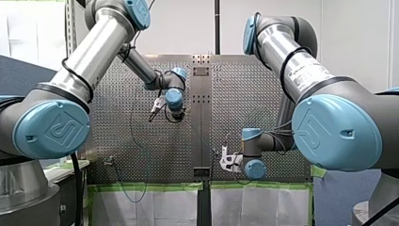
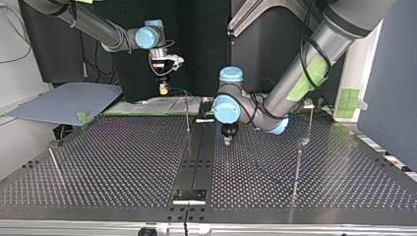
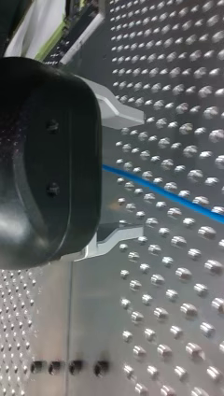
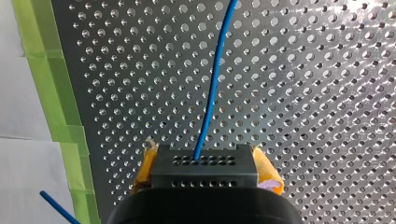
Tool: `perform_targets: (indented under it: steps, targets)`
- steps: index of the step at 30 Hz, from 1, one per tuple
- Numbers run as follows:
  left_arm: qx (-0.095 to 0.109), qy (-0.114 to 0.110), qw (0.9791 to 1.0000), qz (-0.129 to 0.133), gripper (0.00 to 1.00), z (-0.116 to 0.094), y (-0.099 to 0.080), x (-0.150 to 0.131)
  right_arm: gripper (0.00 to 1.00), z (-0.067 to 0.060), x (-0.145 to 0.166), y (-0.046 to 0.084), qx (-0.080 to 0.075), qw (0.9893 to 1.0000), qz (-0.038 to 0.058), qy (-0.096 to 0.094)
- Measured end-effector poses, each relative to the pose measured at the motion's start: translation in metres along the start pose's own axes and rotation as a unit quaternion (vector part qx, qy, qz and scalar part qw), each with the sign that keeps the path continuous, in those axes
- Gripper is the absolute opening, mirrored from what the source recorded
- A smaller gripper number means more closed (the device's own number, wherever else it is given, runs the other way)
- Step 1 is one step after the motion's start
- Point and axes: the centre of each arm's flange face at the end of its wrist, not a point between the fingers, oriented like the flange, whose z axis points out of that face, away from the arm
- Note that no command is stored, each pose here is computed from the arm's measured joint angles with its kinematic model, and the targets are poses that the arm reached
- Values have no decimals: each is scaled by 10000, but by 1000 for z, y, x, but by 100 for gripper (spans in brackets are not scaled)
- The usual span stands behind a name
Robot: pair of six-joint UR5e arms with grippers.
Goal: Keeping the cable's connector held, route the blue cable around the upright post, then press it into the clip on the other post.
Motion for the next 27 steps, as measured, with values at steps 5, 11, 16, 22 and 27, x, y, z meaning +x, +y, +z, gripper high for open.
perform_targets:
  steps: [5, 11, 16, 22, 27]
  targets:
    - [133, 84, 9998, 86, 100, 4, -22, 3, 0, 0, 0, 0, 4, 10000, 0, -7]
    - [167, 84, 9997, 147, 100, 12, -46, 3, 0, 0, -1, 0, 8, 10000, -5, -8]
    - [170, 85, 9997, 156, 100, 15, -51, 4, 0, 0, -1, 0, 10, 10000, -11, -10]
    - [207, 388, 9982, 404, 100, 19, -64, 31, 0, -1, -1, 0, 9, 10000, -16, -21]
    - [248, 613, 9960, 600, 100, 20, -77, 53, 0, -1, -1, -1, 11, 10000, -16, -21]
